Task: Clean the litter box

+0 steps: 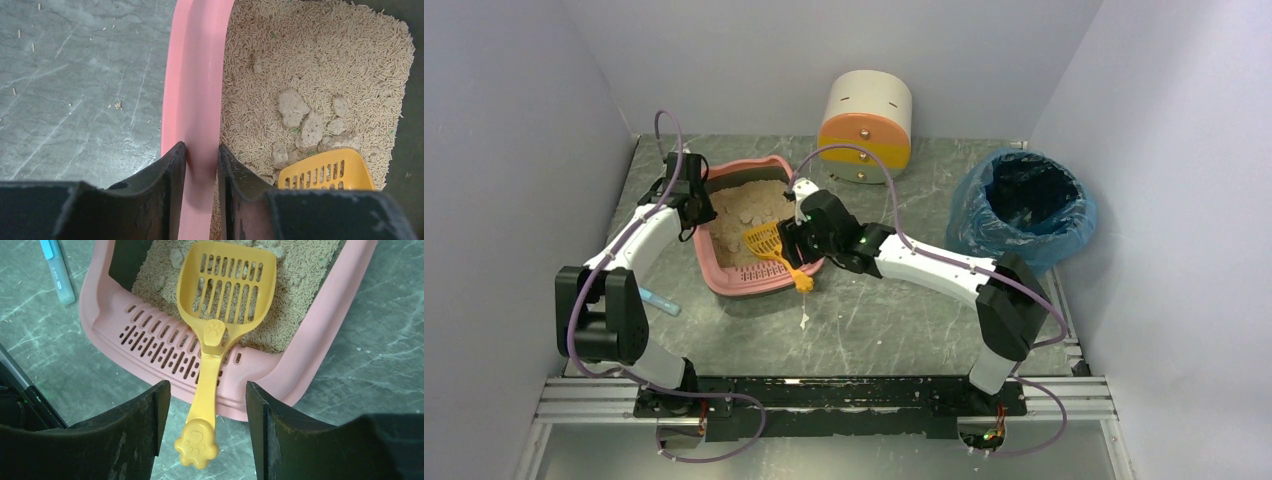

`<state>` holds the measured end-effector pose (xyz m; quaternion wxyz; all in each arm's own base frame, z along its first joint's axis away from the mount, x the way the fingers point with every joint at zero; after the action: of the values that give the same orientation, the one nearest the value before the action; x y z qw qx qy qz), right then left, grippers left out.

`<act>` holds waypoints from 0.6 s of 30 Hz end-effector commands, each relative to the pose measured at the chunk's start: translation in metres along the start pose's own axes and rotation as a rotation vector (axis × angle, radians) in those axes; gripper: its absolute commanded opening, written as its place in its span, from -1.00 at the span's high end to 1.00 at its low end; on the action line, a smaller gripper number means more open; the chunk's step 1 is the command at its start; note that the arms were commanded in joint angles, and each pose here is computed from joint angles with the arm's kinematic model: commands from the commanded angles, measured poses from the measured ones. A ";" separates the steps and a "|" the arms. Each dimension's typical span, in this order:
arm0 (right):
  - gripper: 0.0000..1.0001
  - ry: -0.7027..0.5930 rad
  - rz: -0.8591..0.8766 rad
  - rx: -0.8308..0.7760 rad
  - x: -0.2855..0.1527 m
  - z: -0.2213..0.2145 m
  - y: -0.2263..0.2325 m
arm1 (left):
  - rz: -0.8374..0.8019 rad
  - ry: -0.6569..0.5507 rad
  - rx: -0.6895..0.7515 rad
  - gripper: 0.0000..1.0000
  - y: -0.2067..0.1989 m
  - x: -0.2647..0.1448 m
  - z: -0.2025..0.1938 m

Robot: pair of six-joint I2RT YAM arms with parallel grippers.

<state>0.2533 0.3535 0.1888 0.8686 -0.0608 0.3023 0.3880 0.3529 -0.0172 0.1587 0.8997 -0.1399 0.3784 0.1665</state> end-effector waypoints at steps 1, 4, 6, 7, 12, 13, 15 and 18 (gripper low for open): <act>-0.21 -0.013 0.020 -0.008 -0.002 -0.002 0.005 | -0.116 0.055 0.005 0.38 -0.014 -0.007 -0.012; -0.22 0.008 0.007 -0.016 -0.007 -0.012 0.003 | -0.118 0.094 0.015 0.47 -0.011 -0.012 -0.027; -0.22 0.022 -0.002 -0.013 -0.009 -0.020 0.001 | -0.114 0.117 0.014 0.48 -0.007 -0.014 -0.037; -0.22 0.031 -0.004 -0.014 -0.010 -0.025 0.001 | -0.118 0.127 0.015 0.49 -0.005 -0.016 -0.041; -0.24 0.054 -0.031 -0.049 -0.017 -0.045 0.001 | -0.146 0.154 0.012 0.47 -0.006 -0.023 -0.055; -0.24 0.063 -0.032 -0.055 -0.018 -0.048 0.001 | -0.154 0.161 0.008 0.47 -0.006 -0.024 -0.057; -0.25 0.077 -0.050 -0.073 -0.017 -0.055 0.001 | -0.155 0.164 0.001 0.44 -0.005 -0.028 -0.058; -0.25 0.107 -0.093 -0.099 -0.014 -0.063 -0.002 | -0.181 0.152 -0.018 0.42 -0.005 -0.036 -0.059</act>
<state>0.2164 0.3270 0.1463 0.8553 -0.1118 0.3369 0.3775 0.3241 -0.0295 0.1580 0.9049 -0.1661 0.3703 0.1282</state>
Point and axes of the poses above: each gripper's point midway between its finger pads, its own x axis out along the fingers, its own y axis along the line the jaws close on, z = x × y, the point moved 6 cm from there along -x, back along the fingers, and after that the axes turned 4 degrees about -x, right-handed, at the moved point
